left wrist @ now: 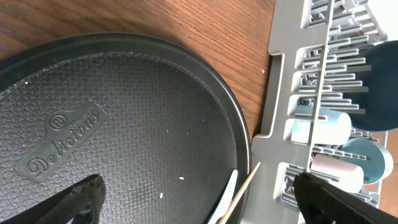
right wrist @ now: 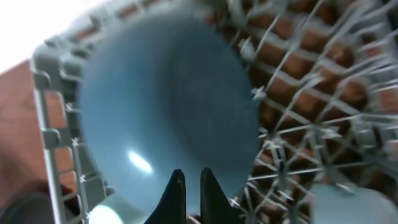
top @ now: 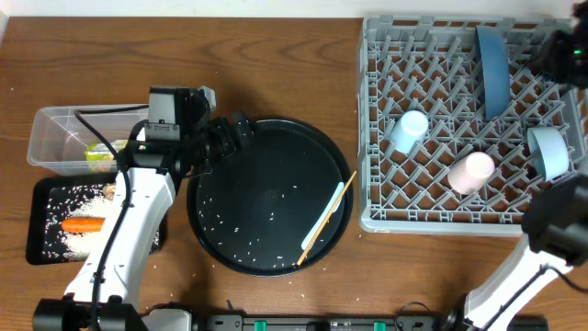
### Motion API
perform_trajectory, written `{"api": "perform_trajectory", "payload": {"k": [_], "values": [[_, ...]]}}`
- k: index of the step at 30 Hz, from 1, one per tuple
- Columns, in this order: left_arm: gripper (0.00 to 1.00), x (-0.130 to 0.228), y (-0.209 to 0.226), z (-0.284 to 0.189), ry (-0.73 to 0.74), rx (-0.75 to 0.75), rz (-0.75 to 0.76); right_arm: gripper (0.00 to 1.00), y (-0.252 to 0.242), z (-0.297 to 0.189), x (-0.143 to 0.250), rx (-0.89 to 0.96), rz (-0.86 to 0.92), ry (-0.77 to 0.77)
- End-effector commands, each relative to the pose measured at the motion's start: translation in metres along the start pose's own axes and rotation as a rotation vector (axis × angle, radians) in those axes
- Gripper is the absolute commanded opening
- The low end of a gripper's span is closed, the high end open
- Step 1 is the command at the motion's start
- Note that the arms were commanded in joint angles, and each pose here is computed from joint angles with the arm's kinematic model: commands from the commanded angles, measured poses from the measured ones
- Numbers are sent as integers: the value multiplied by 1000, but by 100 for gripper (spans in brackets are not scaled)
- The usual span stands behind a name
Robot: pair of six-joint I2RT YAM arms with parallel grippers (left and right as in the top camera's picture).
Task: Sort waste into correct bins and load items into the dishwasher rack
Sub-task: 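Open the right gripper and pull it back from the plate, then move the right gripper left over the black tray toward the chopstick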
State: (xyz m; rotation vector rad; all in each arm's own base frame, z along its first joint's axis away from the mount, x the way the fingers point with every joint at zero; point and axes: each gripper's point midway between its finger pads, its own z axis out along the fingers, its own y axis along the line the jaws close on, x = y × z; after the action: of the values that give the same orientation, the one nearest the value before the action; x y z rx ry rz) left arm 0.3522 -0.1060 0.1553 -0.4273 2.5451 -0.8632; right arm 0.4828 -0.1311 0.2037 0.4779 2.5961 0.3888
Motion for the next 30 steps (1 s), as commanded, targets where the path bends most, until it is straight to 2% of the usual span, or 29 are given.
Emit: {"api": "perform_trajectory", "payload": {"k": [1, 6, 10, 16, 20, 24, 27, 30], "values": [[98, -3, 3, -1, -11, -11, 9, 1, 21, 29, 15, -49, -37, 84], [98, -3, 3, -1, -10, -11, 9, 1, 36, 67, 39, -61, -53, 200], [98, -3, 3, -1, -10, -11, 9, 1, 56, 77, 49, -76, -104, 232], [98, -3, 3, -1, -11, -11, 9, 2, 98, 35, 37, -137, -181, 129], [98, -3, 3, -1, -10, -11, 9, 4, 137, -9, 44, -196, -243, 84], [98, -3, 3, -1, -10, -11, 9, 4, 186, -44, 77, -252, -320, 109], [98, -3, 3, -1, -10, -11, 9, 1, 222, -60, 116, -286, -388, 177], [98, -3, 3, -1, -10, -11, 9, 1, 255, -63, 163, -285, -378, 294]]}}
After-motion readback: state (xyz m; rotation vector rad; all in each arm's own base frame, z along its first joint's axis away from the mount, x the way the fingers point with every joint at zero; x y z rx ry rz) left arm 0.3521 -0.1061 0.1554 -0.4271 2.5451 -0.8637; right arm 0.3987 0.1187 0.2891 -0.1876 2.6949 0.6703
